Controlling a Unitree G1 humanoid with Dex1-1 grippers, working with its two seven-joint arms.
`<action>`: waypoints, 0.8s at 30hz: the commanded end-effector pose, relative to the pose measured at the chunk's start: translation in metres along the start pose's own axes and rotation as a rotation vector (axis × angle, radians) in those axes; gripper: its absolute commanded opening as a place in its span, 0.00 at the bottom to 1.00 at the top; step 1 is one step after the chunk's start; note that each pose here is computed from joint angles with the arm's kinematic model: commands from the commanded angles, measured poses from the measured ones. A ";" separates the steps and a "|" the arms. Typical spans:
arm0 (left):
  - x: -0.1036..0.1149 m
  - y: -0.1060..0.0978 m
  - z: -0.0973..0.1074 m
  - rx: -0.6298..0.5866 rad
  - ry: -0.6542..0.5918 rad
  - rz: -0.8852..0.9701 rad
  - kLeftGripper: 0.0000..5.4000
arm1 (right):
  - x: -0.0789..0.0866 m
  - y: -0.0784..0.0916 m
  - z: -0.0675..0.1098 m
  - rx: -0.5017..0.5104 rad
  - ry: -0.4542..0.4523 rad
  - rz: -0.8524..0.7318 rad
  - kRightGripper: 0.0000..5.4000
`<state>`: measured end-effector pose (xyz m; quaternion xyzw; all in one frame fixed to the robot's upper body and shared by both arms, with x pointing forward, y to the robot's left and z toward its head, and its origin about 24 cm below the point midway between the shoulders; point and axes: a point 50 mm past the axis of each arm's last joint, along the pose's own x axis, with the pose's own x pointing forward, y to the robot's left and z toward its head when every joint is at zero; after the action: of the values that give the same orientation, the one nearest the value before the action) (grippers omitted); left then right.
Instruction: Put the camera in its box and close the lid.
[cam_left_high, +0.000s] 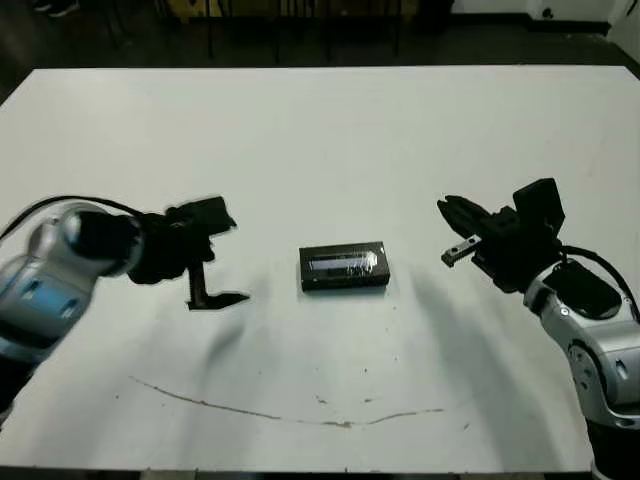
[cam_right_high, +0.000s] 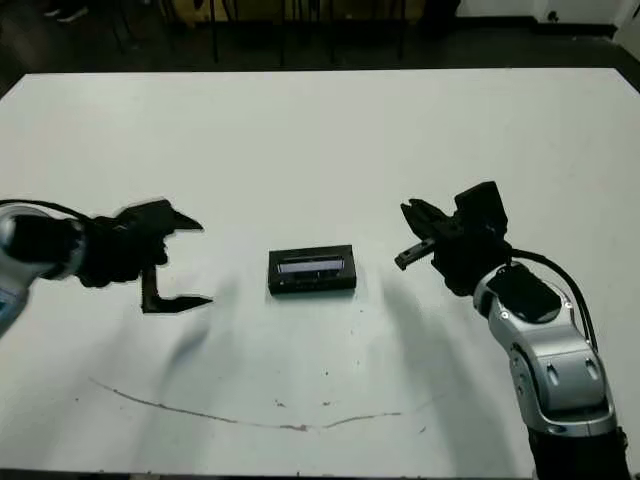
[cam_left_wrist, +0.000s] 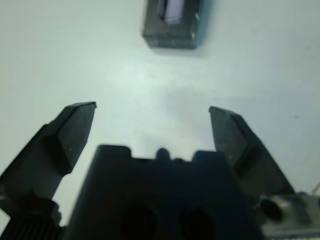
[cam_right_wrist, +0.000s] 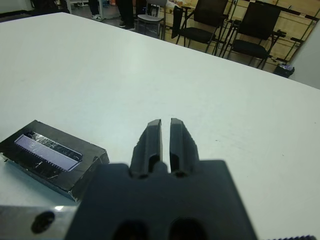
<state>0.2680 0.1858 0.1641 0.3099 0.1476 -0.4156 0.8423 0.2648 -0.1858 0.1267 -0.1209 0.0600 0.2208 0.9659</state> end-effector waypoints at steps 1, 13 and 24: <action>0.016 -0.012 0.001 -0.255 -0.252 0.233 0.88 | 0.000 -0.003 -0.006 0.010 0.021 -0.009 0.00; 0.090 -0.054 0.044 -0.447 -0.386 0.285 0.46 | -0.003 -0.006 -0.005 0.009 0.008 -0.060 0.00; 0.139 -0.104 0.030 -0.406 -0.120 0.117 0.08 | -0.005 -0.011 -0.004 0.076 -0.014 -0.081 0.00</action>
<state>0.2729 0.0342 0.0858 0.1006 0.1302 -0.3487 0.9227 0.2656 -0.1962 0.1311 -0.0935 0.0407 0.1856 0.9773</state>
